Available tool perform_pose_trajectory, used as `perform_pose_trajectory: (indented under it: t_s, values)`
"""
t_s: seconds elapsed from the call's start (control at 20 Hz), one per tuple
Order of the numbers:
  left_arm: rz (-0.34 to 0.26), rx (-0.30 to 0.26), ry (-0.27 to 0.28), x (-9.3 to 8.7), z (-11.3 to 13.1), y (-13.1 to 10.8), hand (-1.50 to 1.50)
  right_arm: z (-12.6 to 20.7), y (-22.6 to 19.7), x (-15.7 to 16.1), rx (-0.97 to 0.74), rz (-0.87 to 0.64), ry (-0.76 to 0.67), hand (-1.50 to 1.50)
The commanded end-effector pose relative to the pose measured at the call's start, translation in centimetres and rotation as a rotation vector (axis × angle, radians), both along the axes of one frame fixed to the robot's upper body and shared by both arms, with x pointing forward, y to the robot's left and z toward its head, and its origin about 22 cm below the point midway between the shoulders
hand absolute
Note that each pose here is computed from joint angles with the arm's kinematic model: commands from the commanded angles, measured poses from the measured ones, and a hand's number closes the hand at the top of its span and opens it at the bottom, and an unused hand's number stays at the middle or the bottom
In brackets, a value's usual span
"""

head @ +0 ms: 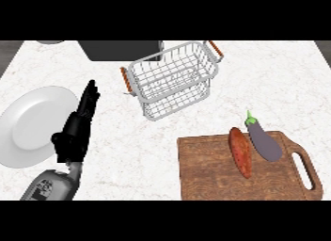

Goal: Pick the sweet potato from the cutting board and place it in the tiered basket

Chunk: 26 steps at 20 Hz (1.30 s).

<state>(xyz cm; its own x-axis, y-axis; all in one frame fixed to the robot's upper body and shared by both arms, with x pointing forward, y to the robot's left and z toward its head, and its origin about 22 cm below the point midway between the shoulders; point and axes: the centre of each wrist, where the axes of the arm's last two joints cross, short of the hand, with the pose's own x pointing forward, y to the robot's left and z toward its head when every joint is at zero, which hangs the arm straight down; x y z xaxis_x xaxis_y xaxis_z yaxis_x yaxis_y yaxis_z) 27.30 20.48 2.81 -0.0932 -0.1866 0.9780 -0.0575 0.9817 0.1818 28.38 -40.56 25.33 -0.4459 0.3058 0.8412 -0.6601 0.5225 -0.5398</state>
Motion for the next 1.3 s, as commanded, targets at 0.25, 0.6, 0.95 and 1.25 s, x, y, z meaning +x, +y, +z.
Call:
perform_pose_trajectory:
  t_s: [0.25, 0.6, 0.95, 1.25]
  values:
    - [-0.001, 0.007, -0.010, 0.7, -0.9, -0.5, 0.00, 0.2, 6.6, -1.6, -0.356, 0.074, -0.129, -1.50]
    - [-0.013, -0.003, 0.013, -0.9, -0.2, -0.2, 0.00, -0.7, 8.9, -3.5, -0.411, 0.097, -0.158, -1.50]
    - [-0.007, 0.006, -0.030, -0.8, 0.4, -0.5, 0.00, -1.8, 9.2, -2.1, -0.570, 0.090, -0.088, -1.50]
    - [0.006, 0.000, -0.009, -1.1, 0.1, -1.0, 0.00, -3.5, 8.2, -2.3, -0.626, 0.081, -0.069, -1.50]
